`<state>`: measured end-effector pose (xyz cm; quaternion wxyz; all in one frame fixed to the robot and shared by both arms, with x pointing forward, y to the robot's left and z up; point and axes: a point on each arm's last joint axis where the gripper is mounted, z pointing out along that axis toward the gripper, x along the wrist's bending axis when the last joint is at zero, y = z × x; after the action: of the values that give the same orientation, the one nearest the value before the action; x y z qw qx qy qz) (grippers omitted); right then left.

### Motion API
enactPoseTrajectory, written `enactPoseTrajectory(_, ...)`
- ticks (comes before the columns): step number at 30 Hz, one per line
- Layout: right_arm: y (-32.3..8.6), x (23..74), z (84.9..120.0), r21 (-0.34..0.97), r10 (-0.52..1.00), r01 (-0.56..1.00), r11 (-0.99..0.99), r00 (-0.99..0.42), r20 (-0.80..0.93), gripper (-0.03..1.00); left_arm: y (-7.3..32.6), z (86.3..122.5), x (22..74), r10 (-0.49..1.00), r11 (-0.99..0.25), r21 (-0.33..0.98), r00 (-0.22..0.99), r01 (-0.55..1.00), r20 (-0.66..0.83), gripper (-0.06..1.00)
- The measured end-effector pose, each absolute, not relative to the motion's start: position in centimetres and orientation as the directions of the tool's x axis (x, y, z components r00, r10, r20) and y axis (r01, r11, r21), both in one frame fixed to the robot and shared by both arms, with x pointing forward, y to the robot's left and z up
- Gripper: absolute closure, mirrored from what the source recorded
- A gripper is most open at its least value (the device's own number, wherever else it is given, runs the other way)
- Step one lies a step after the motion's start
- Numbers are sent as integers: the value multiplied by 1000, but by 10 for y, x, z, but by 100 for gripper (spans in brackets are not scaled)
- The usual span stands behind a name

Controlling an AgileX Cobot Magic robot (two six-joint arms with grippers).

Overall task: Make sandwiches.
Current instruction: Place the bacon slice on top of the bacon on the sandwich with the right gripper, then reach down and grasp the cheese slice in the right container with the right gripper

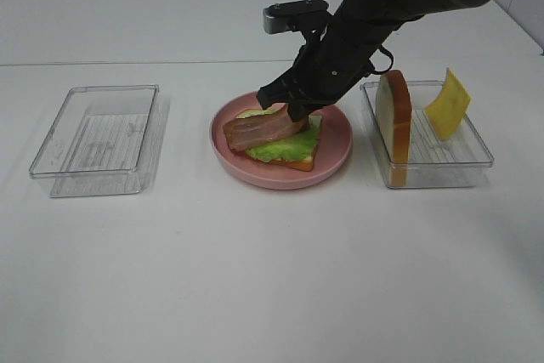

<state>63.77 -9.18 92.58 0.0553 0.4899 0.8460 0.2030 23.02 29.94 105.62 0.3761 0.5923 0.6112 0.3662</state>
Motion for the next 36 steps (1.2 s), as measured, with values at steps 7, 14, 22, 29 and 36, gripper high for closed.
enactPoseTrajectory(7,-93,638,926,397,848,799,452,-523,87,88,299,1056,230,1000,30,893,-15,449,-26,0)
enactPoseTrajectory(14,-95,639,925,393,853,800,454,-518,69,35,299,1056,230,1000,30,893,-15,449,-26,0)
enactPoseTrajectory(22,-99,638,951,439,839,756,486,-545,9,2,299,1056,230,1000,30,893,-15,449,-26,0)
enactPoseTrajectory(29,-104,628,1009,549,833,689,473,-554,-23,1,299,1056,230,1000,30,893,-15,449,-26,0)
enactPoseTrajectory(36,-109,622,1056,577,823,653,490,-566,-57,1,299,1056,230,1000,30,893,-15,449,-26,0)
